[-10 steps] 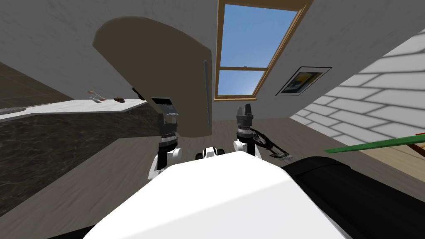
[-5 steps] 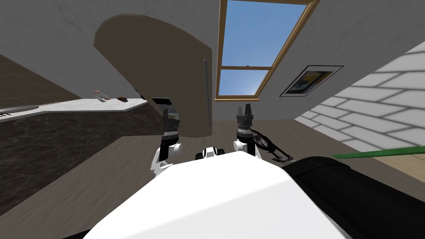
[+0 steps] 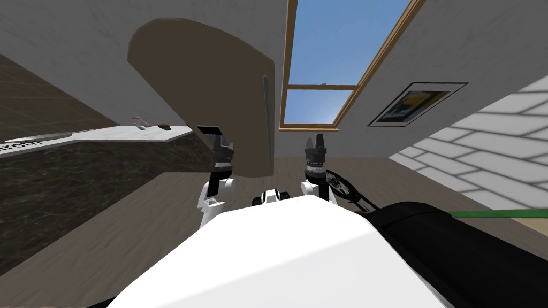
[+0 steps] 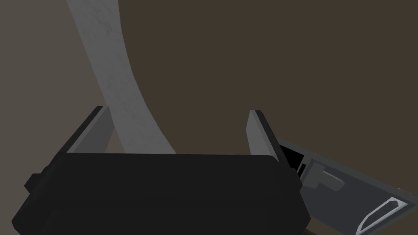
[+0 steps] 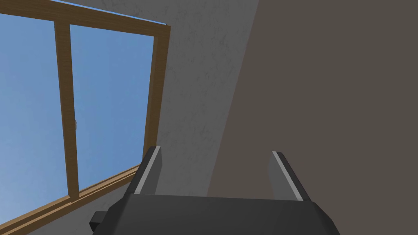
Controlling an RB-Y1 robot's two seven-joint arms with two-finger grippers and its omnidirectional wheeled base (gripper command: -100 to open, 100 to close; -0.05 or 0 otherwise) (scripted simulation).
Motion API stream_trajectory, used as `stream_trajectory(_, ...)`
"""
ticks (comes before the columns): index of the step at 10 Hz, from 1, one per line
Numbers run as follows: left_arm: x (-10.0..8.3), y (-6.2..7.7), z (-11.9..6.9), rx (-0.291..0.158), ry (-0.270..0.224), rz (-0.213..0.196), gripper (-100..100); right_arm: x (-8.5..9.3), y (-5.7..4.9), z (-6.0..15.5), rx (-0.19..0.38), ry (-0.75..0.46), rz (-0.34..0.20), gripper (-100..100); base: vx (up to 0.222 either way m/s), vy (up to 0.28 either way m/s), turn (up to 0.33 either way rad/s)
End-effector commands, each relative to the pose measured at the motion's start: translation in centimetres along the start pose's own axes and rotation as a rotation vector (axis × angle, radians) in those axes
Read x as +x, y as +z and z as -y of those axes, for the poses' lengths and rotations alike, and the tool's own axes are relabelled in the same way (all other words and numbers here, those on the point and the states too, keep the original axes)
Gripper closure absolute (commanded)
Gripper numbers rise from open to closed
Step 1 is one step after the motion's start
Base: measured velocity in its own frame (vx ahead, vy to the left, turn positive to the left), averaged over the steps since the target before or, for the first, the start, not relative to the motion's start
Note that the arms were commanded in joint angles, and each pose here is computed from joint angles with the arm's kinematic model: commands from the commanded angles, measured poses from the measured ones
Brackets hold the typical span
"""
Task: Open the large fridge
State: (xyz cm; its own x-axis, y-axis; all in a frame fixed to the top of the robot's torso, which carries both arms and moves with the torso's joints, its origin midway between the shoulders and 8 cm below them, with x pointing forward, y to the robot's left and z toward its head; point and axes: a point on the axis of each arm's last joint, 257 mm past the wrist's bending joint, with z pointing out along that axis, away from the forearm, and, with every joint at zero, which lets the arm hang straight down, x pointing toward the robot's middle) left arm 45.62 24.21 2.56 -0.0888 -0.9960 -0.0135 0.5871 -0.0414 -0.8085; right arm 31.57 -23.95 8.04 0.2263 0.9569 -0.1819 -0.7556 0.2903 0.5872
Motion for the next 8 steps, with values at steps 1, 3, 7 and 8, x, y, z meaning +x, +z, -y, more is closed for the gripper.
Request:
stream_trajectory(1,0.4,1.7,-0.2,-0.008,-0.012,-0.006,-100,0.0,0.0,0.0,0.0,0.0,0.0,0,0.016,-0.03,-0.02)
stream_trajectory(3,0.6,3.6,-0.7,-0.03,-0.031,-0.01,-100,0.0,0.0,0.0,0.0,0.0,0.0,0,0.025,-0.06,0.094)
stream_trajectory(7,0.9,6.8,-1.9,-0.077,-0.069,-0.008,-100,0.0,0.0,0.0,0.0,0.0,0.0,0,0.041,-0.058,0.078)
stream_trajectory(8,1.2,7.6,-1.5,-0.077,-0.072,-0.012,-100,0.0,0.0,0.0,0.0,0.0,0.0,0,0.038,-0.058,0.081)
